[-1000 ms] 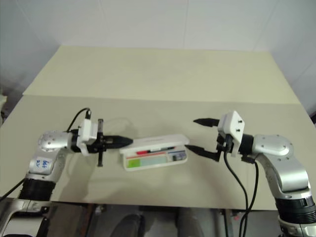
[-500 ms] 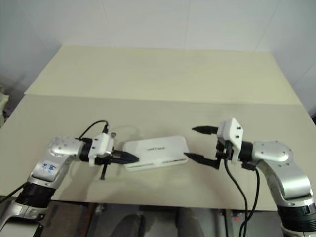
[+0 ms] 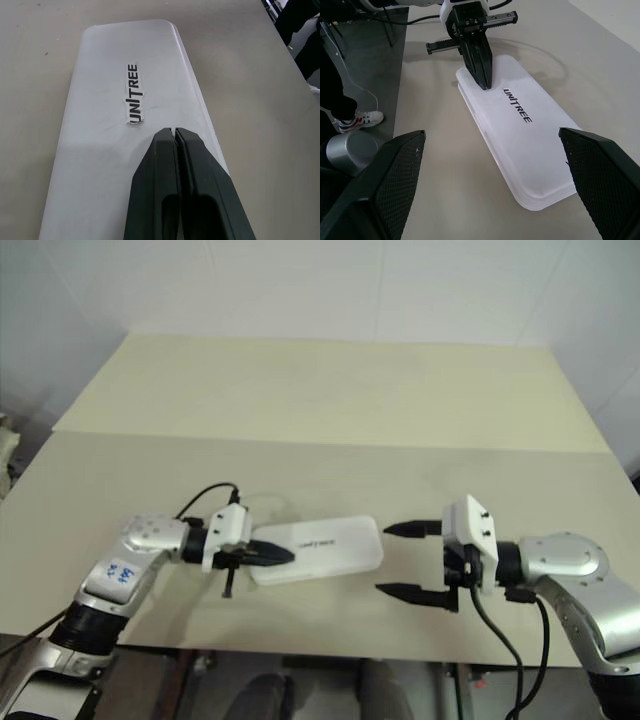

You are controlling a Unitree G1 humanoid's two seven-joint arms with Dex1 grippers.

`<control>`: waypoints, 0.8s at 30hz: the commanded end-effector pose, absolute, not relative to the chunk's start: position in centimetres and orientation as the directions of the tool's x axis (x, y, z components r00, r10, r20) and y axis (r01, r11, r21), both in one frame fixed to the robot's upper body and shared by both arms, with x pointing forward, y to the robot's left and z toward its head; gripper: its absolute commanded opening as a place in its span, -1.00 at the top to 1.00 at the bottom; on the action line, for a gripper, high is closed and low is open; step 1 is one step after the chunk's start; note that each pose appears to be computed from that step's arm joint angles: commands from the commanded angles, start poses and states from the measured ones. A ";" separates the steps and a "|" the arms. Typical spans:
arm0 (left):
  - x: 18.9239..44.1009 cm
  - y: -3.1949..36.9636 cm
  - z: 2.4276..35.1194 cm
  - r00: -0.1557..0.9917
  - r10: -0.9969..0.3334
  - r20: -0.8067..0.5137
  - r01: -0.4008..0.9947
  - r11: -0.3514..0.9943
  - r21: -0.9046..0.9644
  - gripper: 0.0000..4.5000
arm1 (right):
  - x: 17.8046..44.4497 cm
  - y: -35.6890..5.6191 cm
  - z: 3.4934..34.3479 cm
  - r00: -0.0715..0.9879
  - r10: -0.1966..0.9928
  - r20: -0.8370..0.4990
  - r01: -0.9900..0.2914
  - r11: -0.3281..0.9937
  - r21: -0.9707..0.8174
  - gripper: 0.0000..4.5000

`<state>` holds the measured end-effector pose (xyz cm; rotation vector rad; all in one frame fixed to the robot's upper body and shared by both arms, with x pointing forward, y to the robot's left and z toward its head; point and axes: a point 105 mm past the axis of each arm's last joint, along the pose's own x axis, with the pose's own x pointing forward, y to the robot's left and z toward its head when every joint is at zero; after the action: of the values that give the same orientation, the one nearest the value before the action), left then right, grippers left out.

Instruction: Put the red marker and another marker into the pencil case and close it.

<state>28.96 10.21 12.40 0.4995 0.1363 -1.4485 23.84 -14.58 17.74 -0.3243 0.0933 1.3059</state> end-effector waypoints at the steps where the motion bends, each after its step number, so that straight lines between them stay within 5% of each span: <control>1: 28.5 9.3 11.4 0.103 -0.894 -0.437 0.979 0.013 0.203 0.99 | 23.5 -14.0 19.0 0.261 0.942 -0.210 -0.950 0.212 -0.230 -1.00; 13: 28.5 9.3 10.7 0.124 -0.873 -0.473 0.986 0.055 0.159 0.99 | 23.8 -13.5 19.0 0.265 0.945 -0.190 -0.947 0.218 -0.235 -1.00; 24: 29.9 14.7 17.6 0.372 -0.927 -0.050 0.912 0.356 0.202 0.99 | 25.8 -14.3 19.7 0.317 0.937 -0.148 -0.918 0.264 -0.295 -1.00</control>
<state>29.88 13.37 16.38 0.2185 -0.0023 -1.2268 25.83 -14.28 19.13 -0.3356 -0.0228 1.2521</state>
